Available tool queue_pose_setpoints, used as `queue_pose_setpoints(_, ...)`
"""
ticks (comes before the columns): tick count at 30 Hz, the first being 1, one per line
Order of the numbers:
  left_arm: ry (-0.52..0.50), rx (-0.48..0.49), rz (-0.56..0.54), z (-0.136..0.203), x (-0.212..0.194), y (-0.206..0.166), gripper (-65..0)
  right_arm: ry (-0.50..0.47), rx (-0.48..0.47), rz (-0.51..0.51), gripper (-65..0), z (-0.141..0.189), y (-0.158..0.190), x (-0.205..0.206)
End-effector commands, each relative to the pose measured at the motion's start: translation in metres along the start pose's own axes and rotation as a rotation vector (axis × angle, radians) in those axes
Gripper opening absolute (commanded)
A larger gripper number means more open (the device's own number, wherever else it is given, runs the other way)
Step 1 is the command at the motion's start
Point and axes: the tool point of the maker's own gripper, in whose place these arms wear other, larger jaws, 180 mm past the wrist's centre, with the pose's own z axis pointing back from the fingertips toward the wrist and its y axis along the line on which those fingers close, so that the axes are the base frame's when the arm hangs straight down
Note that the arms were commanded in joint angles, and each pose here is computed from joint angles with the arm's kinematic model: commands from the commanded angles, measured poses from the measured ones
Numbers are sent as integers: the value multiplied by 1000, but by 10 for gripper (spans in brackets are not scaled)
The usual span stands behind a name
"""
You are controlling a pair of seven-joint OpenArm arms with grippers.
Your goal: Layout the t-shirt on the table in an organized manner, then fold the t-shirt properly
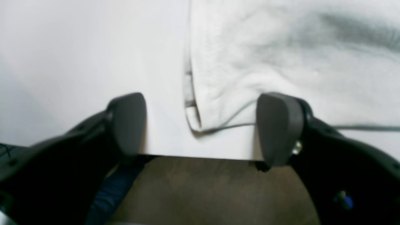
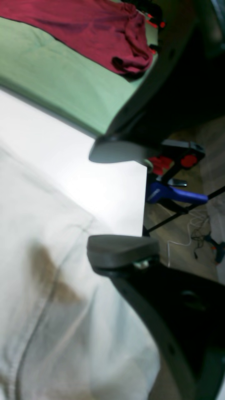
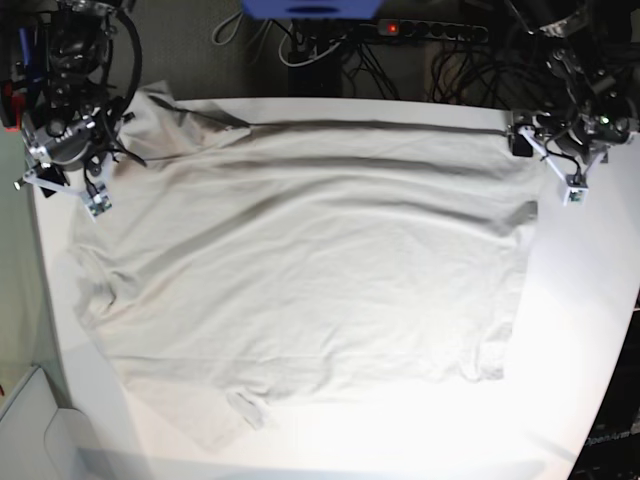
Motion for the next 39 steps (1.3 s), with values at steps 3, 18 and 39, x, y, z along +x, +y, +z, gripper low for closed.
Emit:
queue_pose_setpoints(3, 25, 18, -8, 0, -5, 3, -262, -23, -32, -8, -283, 5, -10, 6)
queue_pose_setpoints(18, 26, 16, -7, 0, -5, 3, -615, 72, 11, -14, -281, 16, 18, -23)
queue_pose_setpoints(39, 34, 24, -7, 0, -6, 4, -646, 100, -5, -79, -232, 16, 10, -36)
